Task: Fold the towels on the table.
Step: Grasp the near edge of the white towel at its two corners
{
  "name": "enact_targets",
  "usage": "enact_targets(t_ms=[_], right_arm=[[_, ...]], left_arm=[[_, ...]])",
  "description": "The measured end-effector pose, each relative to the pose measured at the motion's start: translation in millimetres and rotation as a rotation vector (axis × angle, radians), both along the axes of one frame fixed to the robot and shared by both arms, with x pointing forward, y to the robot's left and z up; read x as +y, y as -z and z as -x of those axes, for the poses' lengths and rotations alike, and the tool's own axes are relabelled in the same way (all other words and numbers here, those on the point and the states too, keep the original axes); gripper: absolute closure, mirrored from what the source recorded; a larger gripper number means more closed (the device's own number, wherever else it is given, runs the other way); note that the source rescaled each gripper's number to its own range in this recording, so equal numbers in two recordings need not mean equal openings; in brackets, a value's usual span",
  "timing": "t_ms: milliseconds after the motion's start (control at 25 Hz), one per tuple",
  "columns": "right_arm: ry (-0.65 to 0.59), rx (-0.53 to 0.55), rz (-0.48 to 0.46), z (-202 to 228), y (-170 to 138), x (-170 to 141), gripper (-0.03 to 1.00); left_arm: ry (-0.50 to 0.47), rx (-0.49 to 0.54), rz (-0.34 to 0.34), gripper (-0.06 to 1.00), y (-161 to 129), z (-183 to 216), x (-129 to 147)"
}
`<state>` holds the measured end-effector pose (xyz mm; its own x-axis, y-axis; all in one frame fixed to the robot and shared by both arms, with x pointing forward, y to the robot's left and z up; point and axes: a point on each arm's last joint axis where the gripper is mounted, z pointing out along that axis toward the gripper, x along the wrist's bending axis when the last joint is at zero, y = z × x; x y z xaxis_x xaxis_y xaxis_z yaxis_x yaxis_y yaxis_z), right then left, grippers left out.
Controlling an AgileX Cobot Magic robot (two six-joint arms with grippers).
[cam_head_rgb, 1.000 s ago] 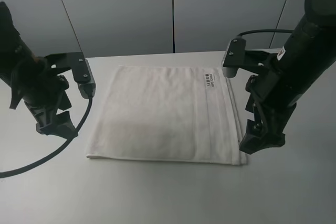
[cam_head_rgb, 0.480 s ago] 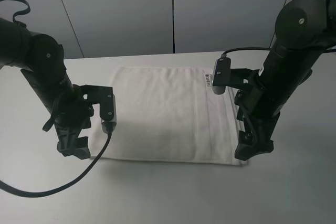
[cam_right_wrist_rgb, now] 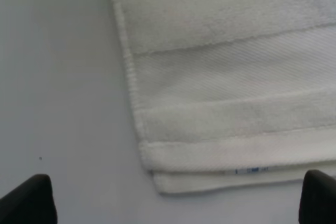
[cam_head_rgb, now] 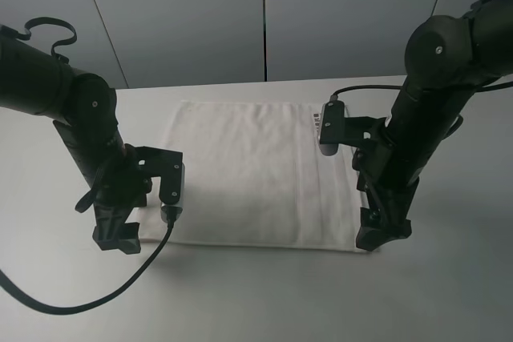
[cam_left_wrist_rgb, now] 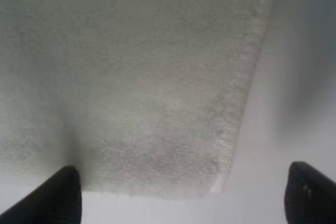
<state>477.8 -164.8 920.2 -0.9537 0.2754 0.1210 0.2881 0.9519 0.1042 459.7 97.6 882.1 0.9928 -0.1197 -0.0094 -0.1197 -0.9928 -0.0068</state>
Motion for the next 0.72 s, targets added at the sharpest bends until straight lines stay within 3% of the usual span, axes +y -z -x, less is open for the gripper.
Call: enact_targets(t_ms=[720], right_arm=[[-0.085, -0.033, 0.002, 6, 20, -5, -0.03]], left_arm=[[0.02, -0.009, -0.005, -0.05, 13, -2, -4]])
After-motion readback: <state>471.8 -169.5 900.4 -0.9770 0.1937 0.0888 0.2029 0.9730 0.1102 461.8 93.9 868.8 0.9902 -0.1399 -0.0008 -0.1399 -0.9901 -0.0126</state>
